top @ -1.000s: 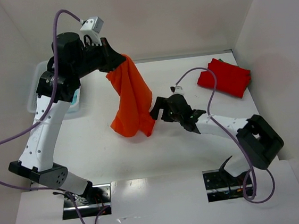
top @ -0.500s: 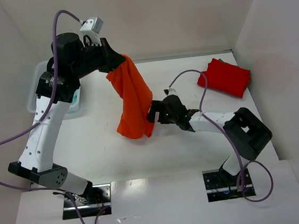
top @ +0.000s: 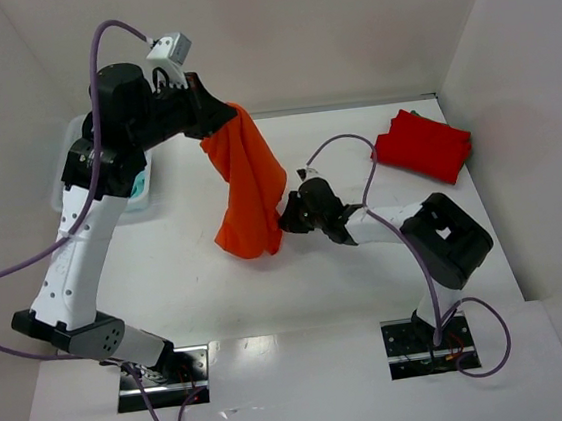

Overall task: Fold and stack the t-shirts
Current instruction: Move the tshirt to the center of the board

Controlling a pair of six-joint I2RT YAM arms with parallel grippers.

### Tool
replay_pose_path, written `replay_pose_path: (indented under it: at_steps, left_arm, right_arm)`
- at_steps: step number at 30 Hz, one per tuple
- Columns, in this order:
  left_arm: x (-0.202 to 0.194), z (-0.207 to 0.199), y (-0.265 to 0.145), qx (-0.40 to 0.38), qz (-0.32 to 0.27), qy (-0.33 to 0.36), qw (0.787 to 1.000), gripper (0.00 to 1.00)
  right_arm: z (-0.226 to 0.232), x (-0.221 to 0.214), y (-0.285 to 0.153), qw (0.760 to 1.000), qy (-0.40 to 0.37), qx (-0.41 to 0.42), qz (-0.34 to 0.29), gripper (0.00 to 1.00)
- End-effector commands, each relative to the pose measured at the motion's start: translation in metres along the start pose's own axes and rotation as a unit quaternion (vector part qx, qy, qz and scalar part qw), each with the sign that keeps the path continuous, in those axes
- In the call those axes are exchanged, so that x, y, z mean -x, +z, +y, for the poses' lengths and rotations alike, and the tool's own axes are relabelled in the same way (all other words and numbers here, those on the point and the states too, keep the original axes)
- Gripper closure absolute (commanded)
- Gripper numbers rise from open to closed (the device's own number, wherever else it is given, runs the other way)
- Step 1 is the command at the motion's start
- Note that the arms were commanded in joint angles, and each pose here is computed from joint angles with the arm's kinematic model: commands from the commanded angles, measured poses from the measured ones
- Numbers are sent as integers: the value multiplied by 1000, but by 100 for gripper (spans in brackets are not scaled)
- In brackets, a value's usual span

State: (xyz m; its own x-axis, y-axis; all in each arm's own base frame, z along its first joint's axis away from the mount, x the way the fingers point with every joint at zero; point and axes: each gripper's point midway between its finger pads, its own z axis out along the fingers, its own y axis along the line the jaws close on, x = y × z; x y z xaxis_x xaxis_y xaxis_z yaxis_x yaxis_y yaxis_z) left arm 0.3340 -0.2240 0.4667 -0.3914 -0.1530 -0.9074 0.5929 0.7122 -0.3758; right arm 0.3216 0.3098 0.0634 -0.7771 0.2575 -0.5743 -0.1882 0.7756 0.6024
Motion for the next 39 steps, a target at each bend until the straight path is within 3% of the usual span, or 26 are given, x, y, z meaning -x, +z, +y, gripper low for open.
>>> replay_pose_path:
  at_steps: [1,6,10,12,20,25,28,33,39]
  left_arm:
    - [21,-20,-13,-32,-42,15,998,90]
    - [18,-4,-9,2,-43,14,999,87]
    - [16,20,-14,52,-50,8,997,100]
    - [16,33,-20,81,-60,5,995,100]
    - [16,73,-55,190,-97,9,977,100]
    - [23,95,-88,263,-134,10,955,100]
    - [21,103,-105,296,-151,14,943,100]
    - [4,111,-116,320,-149,7,936,98]
    - [-26,111,-119,309,-132,-13,942,97]
  right_arm:
    - [37,28,2,998,-10,46,-44,100]
    - [41,64,-34,993,-5,17,-115,100]
    - [46,107,-83,982,-6,-13,-190,100]
    - [56,149,-135,966,-7,0,-257,100]
    - [58,231,-252,937,-28,-19,-349,100]
    - [67,246,-289,927,-40,-37,-370,100]
    - [82,264,-327,910,-40,-28,-412,100]
    - [100,284,-372,889,-43,-29,-454,100]
    - [118,299,-423,867,-47,-24,-496,100]
